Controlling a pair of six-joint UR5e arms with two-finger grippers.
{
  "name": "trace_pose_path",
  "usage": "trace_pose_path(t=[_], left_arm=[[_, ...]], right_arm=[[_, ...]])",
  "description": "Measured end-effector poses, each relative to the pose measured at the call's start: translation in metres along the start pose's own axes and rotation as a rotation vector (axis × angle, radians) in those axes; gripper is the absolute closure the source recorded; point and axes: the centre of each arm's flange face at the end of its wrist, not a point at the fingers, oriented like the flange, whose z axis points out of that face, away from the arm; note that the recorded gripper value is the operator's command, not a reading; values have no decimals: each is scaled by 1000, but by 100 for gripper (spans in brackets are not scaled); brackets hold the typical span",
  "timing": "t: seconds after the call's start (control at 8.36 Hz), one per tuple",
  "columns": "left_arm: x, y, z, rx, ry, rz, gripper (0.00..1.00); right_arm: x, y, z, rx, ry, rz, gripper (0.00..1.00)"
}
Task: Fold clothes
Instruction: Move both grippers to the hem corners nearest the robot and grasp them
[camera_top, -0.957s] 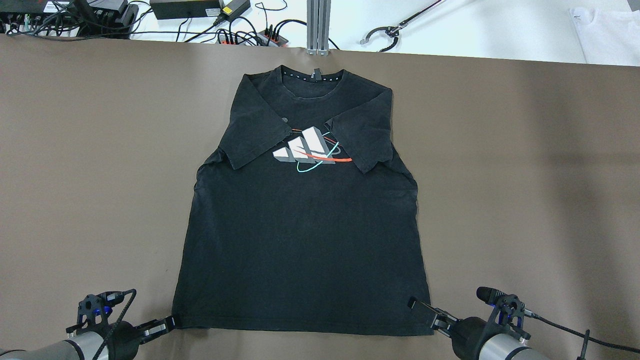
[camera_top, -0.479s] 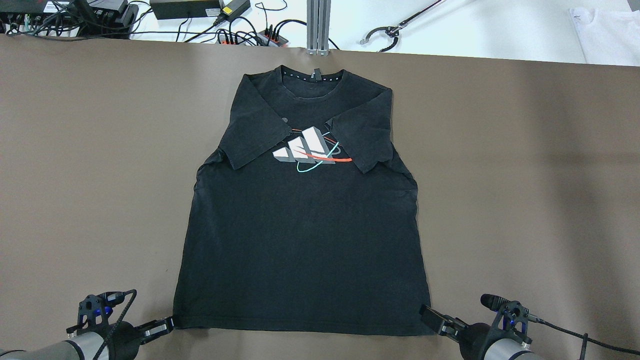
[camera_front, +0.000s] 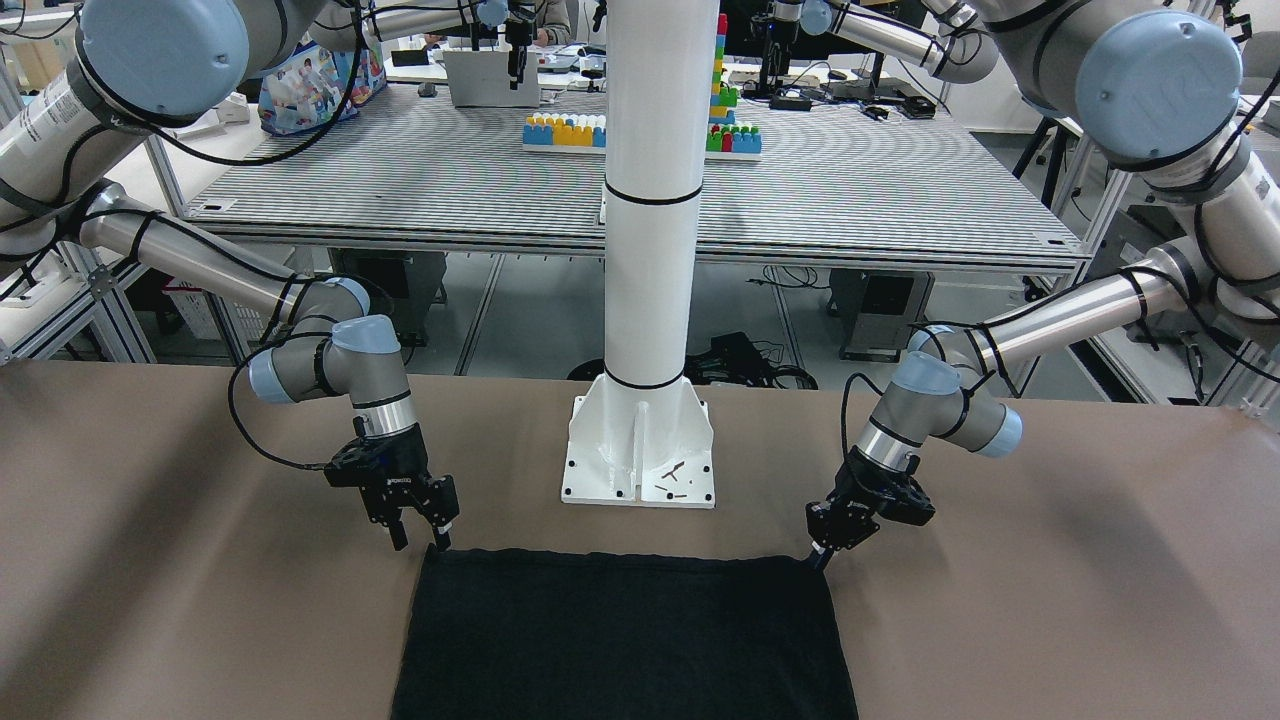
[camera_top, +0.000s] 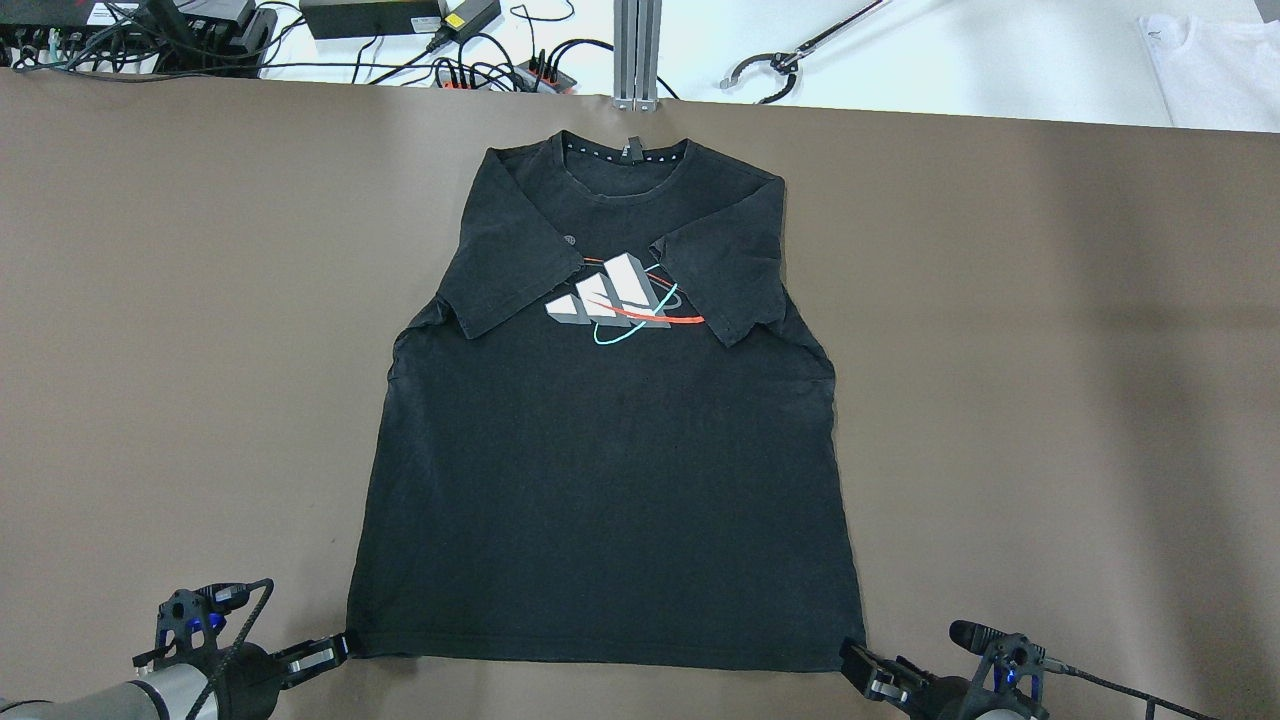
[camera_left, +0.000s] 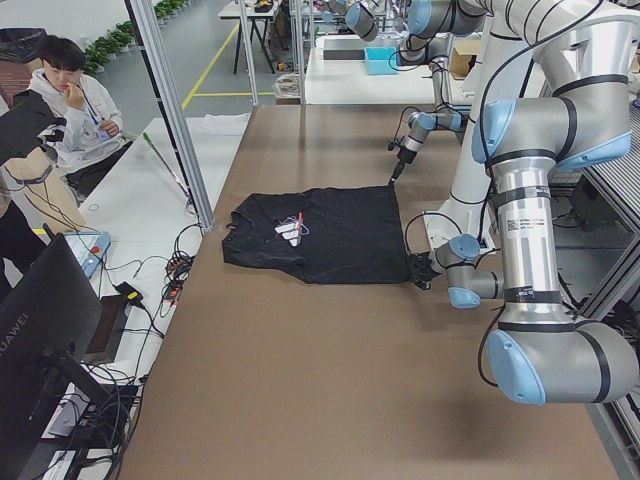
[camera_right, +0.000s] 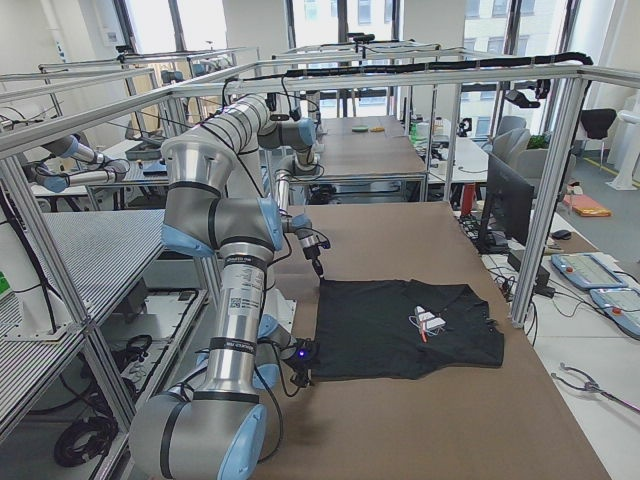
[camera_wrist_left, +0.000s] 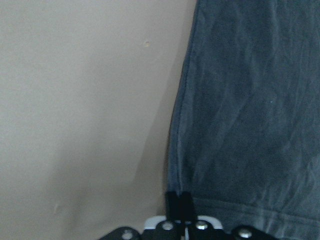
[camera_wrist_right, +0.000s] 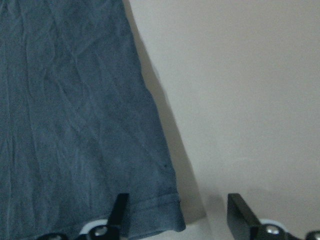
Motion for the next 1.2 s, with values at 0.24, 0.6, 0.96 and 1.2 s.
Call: trace_pose_path(t=[0.24, 0.6, 0.96, 1.2], left_arm=[[1, 0, 0, 0, 1, -1, 100], [1, 0, 0, 0, 2, -1, 100], [5, 0, -2, -2, 10, -4, 100], [10, 0, -7, -4, 21, -8, 100]], right_arm=[[0, 12, 8, 4, 2, -13, 39], [-4, 18, 13, 5, -1, -13, 86], [-5, 16, 11, 7, -6, -12, 100], [-3, 14, 11, 10, -2, -14, 100]])
